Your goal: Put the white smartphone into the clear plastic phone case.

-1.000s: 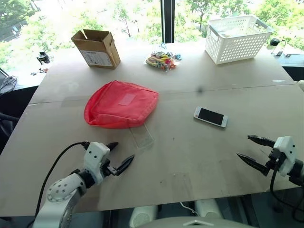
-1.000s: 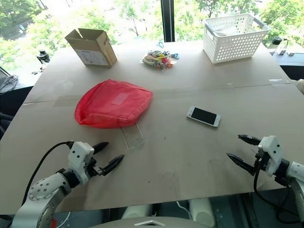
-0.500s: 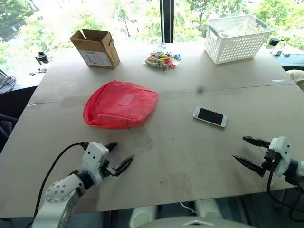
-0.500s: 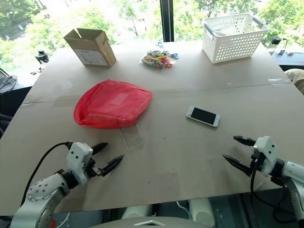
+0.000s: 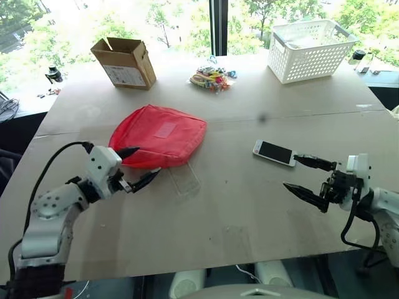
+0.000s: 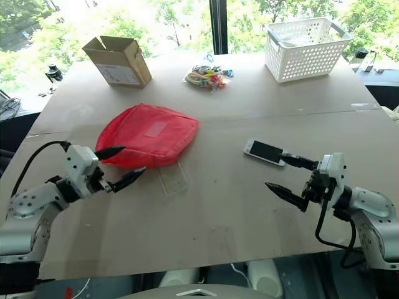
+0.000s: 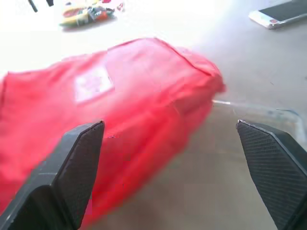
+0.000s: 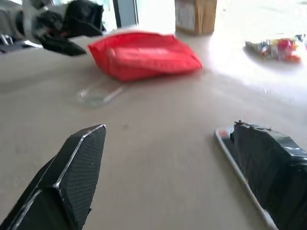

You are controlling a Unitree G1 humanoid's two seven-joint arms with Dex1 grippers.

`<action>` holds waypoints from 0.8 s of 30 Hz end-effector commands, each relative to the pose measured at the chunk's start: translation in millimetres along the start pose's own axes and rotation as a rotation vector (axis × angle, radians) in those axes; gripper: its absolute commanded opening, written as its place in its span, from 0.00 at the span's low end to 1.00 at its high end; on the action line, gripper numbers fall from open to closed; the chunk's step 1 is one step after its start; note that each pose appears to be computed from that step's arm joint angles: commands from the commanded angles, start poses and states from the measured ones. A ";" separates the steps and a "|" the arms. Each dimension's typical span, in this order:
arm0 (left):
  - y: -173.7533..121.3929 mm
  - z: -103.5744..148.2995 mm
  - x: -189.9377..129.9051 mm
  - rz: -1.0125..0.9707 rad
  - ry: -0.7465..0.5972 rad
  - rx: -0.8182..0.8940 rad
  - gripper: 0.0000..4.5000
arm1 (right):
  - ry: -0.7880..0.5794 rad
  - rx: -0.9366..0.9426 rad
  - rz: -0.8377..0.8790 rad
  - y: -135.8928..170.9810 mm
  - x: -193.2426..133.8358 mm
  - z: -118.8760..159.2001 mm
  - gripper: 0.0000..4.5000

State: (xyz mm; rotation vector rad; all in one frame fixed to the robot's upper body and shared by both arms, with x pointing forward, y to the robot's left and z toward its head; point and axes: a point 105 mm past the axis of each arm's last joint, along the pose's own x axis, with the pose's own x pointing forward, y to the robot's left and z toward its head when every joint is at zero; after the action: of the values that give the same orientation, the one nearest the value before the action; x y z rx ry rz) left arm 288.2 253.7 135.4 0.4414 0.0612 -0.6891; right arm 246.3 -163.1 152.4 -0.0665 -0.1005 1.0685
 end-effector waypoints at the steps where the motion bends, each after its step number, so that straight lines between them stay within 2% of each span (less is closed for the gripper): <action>1: 11.2 -13.8 7.0 -0.031 0.065 0.061 1.00 | -0.038 -0.014 0.032 8.1 11.4 14.8 0.99; 7: 12.7 -29.2 22.6 -0.145 0.152 0.060 1.00 | 0.005 -0.021 0.025 11.3 9.9 11.2 0.99; 11: 20.0 -31.5 31.2 -0.128 0.157 0.052 1.00 | 0.018 -0.021 0.006 12.8 6.5 8.6 0.99; 12: 22.0 -30.7 33.1 -0.119 0.152 0.053 0.89 | 0.021 -0.022 0.006 13.5 6.3 8.1 1.00; 13: 21.9 -27.9 36.9 -0.122 0.140 0.046 0.84 | 0.023 -0.022 0.004 14.6 6.2 7.1 1.00; 15: 19.8 -24.1 41.2 -0.140 0.126 0.043 0.63 | 0.028 -0.021 -0.001 16.2 6.1 5.5 1.00; 19: 18.3 -22.2 42.0 -0.159 0.125 0.044 0.29 | 0.032 -0.025 -0.008 16.8 6.7 4.4 1.00; 22: 31.4 -19.0 41.8 -0.086 0.125 0.088 0.03 | 0.024 -0.028 -0.010 16.3 8.2 5.7 1.00; 24: 49.7 -16.3 41.6 0.022 0.125 0.117 0.01 | 0.010 -0.030 -0.008 15.5 10.8 8.4 1.00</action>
State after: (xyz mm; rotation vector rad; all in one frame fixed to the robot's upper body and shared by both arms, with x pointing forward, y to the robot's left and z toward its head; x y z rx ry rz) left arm 344.2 256.1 116.9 0.5614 0.1787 -0.7460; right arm 239.3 -153.3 145.3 -0.0750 -0.0434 1.0356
